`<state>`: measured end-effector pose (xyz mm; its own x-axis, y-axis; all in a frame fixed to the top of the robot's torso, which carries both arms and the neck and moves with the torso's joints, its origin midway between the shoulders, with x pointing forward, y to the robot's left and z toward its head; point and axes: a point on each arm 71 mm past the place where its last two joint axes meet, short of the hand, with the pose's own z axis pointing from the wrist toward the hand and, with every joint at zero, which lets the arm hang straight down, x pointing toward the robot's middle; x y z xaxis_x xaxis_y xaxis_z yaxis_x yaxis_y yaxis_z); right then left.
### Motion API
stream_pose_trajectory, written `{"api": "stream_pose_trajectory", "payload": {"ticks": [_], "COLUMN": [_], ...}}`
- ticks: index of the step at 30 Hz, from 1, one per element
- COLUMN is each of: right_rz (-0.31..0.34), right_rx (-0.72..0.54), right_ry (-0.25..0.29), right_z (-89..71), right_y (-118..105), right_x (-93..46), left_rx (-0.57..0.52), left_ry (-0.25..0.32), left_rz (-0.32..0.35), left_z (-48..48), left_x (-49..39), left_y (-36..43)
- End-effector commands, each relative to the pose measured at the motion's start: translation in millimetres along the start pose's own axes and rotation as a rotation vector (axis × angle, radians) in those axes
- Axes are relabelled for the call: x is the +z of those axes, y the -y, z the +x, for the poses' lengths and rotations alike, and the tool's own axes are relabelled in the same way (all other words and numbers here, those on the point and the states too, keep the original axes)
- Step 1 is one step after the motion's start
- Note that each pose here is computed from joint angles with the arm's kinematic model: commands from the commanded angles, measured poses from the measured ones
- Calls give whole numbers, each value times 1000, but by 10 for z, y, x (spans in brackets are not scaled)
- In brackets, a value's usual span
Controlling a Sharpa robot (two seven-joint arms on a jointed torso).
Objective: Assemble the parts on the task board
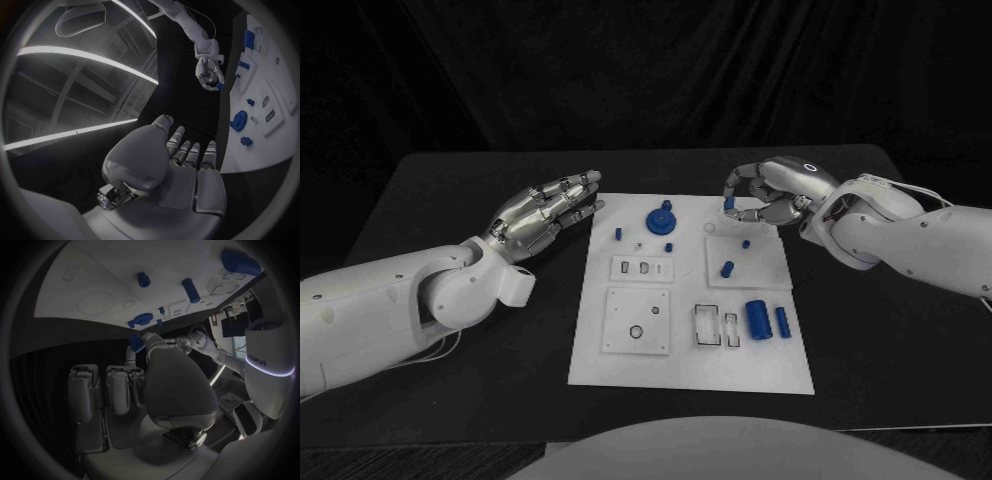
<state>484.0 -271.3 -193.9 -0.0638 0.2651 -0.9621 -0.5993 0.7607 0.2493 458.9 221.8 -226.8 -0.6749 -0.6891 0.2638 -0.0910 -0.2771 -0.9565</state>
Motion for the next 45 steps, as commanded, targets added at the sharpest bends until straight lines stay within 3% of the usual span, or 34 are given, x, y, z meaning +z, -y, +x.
{"api": "stream_pose_trajectory", "payload": {"ticks": [1,18,37,45], "right_rz": [-4,-95,-78,-75], "right_rx": [19,64,82,86], "right_ry": [-43,-172,-249,-254], "right_z": [40,317,629,698], "right_y": [-91,-699,-929,-961], "right_x": [67,357,398,434], "left_rx": [-7,-10,-10,-12], "left_ry": [-7,-11,-13,-17], "left_rz": [9,11,3,-1], "left_z": [20,42,61,70], "left_x": [12,14,22,37], "left_y": [-3,-1,-10,-18]}}
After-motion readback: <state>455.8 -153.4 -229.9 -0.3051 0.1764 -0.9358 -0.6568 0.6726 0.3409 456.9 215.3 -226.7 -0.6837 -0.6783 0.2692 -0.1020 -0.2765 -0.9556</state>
